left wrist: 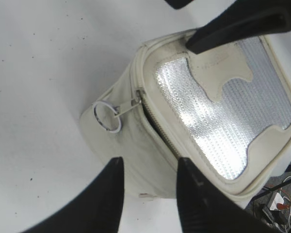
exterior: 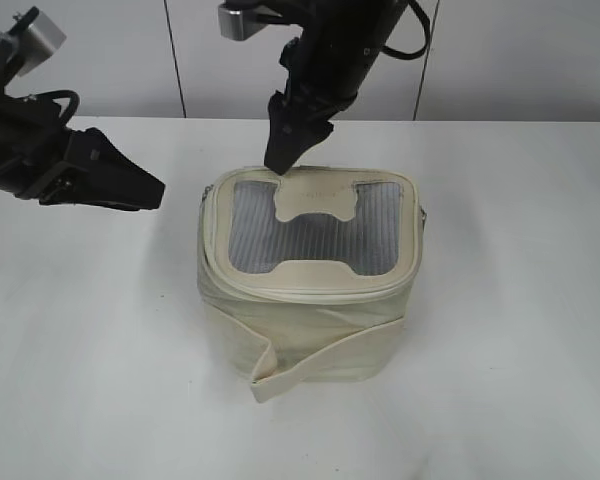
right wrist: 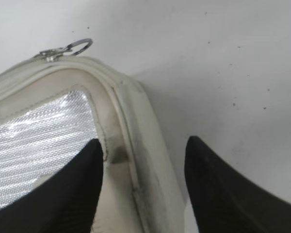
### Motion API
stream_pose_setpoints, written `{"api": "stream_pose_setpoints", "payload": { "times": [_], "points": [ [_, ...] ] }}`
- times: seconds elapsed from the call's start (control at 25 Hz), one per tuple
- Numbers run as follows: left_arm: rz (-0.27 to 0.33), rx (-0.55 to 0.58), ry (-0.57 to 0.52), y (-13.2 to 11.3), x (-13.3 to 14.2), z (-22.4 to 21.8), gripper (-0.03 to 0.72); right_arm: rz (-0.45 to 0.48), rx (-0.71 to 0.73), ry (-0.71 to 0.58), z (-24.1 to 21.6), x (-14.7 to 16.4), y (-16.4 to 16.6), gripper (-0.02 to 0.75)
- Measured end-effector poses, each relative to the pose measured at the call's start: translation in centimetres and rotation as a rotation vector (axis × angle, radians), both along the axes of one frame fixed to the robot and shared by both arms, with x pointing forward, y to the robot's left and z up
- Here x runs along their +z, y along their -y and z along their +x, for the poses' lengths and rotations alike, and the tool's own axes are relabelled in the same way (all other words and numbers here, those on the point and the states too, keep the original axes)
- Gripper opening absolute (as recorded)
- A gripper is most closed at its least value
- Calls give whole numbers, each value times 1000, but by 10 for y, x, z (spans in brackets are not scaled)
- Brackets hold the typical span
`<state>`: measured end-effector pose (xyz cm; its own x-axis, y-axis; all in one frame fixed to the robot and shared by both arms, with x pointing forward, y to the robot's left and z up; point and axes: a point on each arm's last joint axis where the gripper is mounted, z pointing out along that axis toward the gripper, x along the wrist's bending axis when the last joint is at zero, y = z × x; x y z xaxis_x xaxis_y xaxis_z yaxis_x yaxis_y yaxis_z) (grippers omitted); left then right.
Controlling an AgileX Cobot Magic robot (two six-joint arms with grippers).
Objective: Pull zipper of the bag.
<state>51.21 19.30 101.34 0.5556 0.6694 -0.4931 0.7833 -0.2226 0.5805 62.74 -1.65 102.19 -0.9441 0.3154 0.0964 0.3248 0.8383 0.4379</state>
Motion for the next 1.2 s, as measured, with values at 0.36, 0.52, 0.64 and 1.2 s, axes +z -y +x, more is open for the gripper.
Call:
{"api": "stream_pose_setpoints", "payload": {
  "times": [0.36,0.52,0.64,1.2],
  "points": [
    [-1,-2,-3,0,0,0,286,-42,-9,32,9,-6,2,497],
    [-1,-3,-2,0,0,0,286,-2,-17,-9,9,-11,-2,496],
    [-1,-3,-2,0,0,1,286,20,-26,-35,8,-13,-4,496],
    [-1,-3,-4,0,0,1,286,23,-42,-63,9,-21,-6,479]
  ]
}}
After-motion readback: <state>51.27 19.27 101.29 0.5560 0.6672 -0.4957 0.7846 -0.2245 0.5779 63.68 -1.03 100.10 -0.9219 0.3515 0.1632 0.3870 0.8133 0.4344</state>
